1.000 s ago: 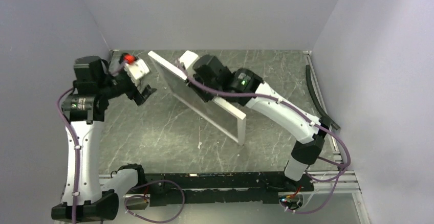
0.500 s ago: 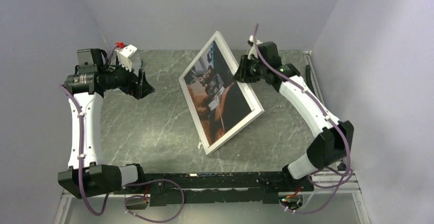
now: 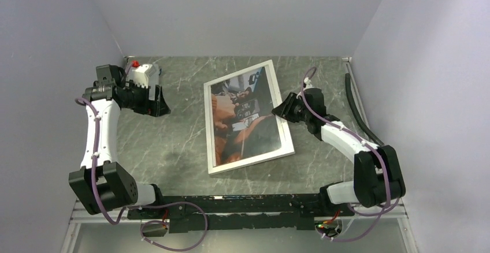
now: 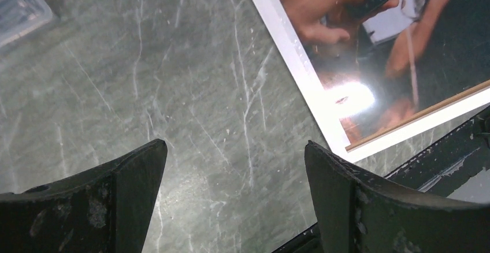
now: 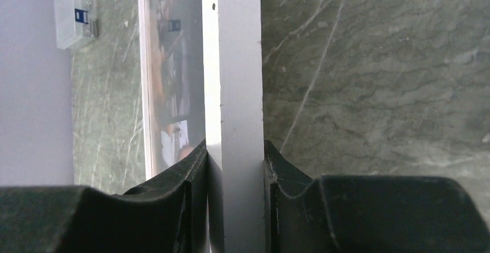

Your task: Put the photo into the frame

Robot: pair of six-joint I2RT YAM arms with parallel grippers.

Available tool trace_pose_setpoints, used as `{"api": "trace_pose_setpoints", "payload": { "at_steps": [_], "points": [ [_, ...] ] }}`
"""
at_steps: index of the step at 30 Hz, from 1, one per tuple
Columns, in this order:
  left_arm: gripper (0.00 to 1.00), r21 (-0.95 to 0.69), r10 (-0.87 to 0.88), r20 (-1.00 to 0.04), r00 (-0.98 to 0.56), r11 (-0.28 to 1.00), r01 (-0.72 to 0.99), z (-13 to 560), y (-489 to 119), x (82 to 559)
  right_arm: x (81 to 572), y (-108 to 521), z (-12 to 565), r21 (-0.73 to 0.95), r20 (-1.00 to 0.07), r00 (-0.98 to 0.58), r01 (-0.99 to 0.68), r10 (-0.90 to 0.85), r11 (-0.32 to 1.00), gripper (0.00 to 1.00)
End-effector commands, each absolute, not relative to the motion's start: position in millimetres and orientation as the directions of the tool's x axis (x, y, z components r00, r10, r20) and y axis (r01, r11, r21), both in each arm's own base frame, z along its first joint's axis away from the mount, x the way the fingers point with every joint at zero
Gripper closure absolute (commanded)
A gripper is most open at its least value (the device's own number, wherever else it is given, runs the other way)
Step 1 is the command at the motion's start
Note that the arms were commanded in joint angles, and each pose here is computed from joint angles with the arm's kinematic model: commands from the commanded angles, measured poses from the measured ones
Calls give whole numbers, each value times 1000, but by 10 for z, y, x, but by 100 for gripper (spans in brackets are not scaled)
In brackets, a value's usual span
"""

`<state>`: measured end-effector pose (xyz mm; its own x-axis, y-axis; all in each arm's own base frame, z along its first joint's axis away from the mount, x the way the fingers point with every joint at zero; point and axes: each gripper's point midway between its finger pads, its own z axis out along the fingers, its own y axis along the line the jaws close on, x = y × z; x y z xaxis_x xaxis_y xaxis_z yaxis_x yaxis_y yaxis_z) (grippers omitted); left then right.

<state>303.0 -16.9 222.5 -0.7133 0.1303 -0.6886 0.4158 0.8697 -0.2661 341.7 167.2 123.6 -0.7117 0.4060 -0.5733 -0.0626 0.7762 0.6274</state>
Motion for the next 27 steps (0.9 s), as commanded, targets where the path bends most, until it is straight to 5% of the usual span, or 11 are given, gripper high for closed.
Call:
{"api": "trace_pose_setpoints", "payload": {
  "at_steps": [1,4,6,8,12,23,27],
  "points": [
    [6,-252,92,-712,-696,892,375,2079,-99,3097,3719,1529,1102,600,-638,-609,-9,472,800,98],
    [6,-286,72,-699,-712,883,371,1892,-128,3088,3772,1570,940,603,-629,-623,-14,465,798,92],
    [6,-300,38,-689,-724,894,333,1753,-103,3124,3788,1587,848,604,-623,-631,-13,462,797,77],
    [6,-301,37,-690,-722,893,334,1616,-101,3144,3787,1551,748,590,-619,-635,13,462,807,58],
    [6,-317,18,-703,-711,887,337,1398,-132,3186,3744,1399,660,537,-641,-618,64,456,841,2],
    [6,-294,-41,-771,-636,908,298,1167,-67,3441,3599,384,1269,181,-891,-361,270,274,945,0],
    [6,-258,-38,-848,-529,901,348,1081,-109,3546,3404,-225,1374,6,-943,-287,497,171,868,0]
  ]
}}
